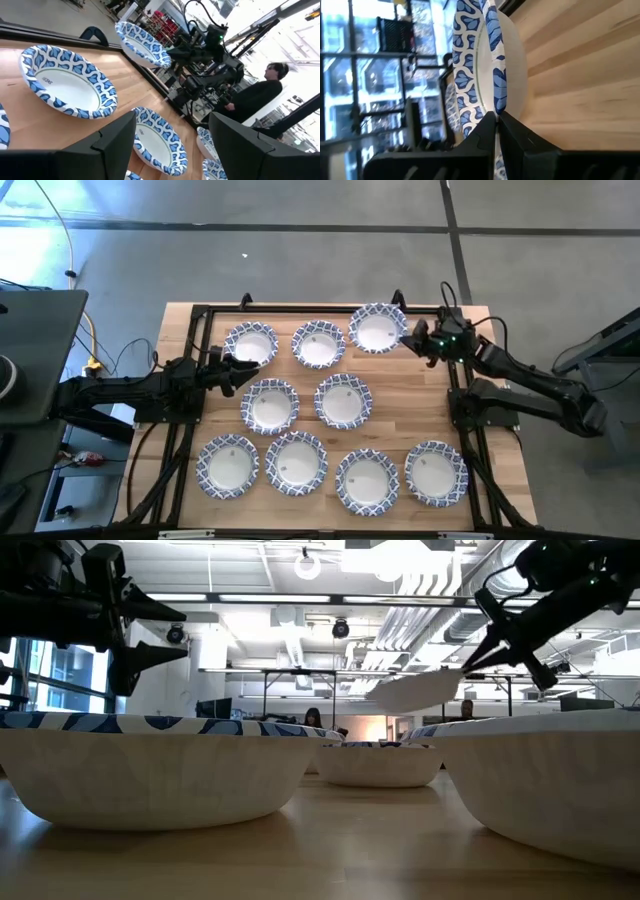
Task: Nest bowls inside each other
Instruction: Stack the white patterned bowl on top of the other white patterned bowl
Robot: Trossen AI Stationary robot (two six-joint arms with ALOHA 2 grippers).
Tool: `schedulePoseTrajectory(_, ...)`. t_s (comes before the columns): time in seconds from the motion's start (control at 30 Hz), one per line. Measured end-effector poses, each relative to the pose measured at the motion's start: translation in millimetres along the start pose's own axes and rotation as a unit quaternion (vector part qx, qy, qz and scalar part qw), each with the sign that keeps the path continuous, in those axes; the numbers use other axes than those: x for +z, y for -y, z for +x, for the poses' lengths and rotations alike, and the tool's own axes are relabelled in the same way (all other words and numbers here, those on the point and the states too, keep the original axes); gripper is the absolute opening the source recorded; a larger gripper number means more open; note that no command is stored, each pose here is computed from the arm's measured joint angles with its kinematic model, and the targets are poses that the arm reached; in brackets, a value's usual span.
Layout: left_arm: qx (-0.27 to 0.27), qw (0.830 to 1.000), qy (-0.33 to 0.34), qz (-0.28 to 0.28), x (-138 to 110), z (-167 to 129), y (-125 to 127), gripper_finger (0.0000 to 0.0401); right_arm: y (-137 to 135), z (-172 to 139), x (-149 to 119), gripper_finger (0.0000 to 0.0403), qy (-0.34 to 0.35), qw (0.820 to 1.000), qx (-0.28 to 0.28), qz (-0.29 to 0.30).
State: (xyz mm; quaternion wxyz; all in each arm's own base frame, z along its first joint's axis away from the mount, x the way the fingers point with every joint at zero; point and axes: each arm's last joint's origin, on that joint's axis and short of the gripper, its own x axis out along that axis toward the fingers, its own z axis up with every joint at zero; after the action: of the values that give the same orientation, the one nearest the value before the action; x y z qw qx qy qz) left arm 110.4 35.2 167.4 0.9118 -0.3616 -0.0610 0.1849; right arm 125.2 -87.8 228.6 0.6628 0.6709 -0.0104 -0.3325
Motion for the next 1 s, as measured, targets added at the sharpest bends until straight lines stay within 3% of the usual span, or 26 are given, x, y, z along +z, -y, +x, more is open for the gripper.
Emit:
schedulePoseTrajectory(0.57,0.001,1.0,0.001,-0.011,0,0,0,0.0241,-10,-2,-40,0.0004,-0.086,0.995,0.041,-0.032)
schedulePoseTrajectory(1.0,0.002,1.0,0.002,-0.017,0,0,0,0.0241,-4,1,-77,0.0004,-0.151,0.988,0.009,-0.034)
